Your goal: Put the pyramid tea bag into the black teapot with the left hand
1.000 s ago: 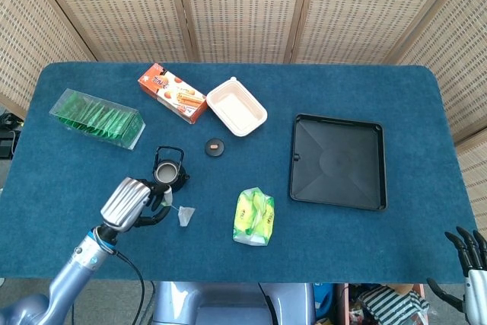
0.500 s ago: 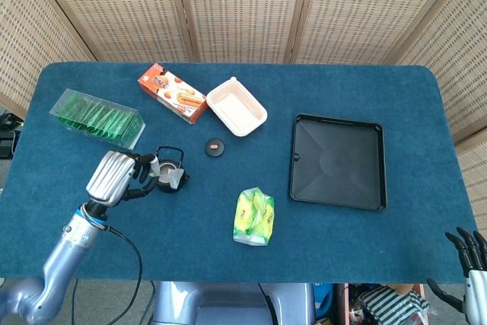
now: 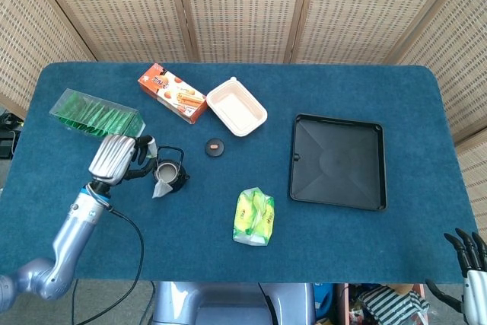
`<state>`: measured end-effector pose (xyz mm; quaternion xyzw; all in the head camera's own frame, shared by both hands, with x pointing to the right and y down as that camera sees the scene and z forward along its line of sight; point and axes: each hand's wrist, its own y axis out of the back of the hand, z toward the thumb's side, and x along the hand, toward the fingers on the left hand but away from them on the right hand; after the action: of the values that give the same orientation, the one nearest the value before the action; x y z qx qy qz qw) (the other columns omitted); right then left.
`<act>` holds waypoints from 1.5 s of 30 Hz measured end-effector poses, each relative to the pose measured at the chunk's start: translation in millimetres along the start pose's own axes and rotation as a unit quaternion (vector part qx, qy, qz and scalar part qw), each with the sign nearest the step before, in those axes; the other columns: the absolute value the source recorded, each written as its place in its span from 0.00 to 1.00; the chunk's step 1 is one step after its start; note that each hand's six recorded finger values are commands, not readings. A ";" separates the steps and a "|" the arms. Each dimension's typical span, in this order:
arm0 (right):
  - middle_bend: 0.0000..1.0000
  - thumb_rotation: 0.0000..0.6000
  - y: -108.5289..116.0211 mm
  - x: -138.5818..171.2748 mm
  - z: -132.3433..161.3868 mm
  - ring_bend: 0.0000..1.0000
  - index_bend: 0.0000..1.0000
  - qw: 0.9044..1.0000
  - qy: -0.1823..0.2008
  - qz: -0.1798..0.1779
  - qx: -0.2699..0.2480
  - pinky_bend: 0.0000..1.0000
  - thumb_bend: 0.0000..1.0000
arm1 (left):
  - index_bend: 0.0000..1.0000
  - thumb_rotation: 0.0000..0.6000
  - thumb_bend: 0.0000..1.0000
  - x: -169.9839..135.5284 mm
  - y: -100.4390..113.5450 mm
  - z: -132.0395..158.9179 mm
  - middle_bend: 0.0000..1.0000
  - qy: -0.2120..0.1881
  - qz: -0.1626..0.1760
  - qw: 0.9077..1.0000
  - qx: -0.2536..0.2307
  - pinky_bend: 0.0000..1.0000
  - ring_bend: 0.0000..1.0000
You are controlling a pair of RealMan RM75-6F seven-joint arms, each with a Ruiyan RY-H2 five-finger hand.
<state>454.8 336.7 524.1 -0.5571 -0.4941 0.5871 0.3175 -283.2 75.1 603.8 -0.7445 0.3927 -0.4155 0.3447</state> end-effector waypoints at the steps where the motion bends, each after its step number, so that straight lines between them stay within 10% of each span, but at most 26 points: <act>1: 0.20 1.00 0.2 0.2 0.1 0.06 0.20 1.000 0.000 0.000 0.001 0.16 0.10 | 0.71 1.00 0.46 1.6 -1.4 -1.4 0.77 0.003 -0.001 1.000 0.000 0.70 0.71; 45: 0.20 1.00 1.6 2.5 1.0 0.06 0.19 1.000 -0.002 -0.001 0.001 0.17 0.10 | 0.71 1.00 0.46 -41.6 -39.0 -16.2 0.77 0.009 -0.070 0.997 0.044 0.70 0.71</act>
<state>453.7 338.3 521.6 -0.5554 -0.4947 0.5882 0.3175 -300.4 125.9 628.7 -0.7503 0.3245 -0.4624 0.3436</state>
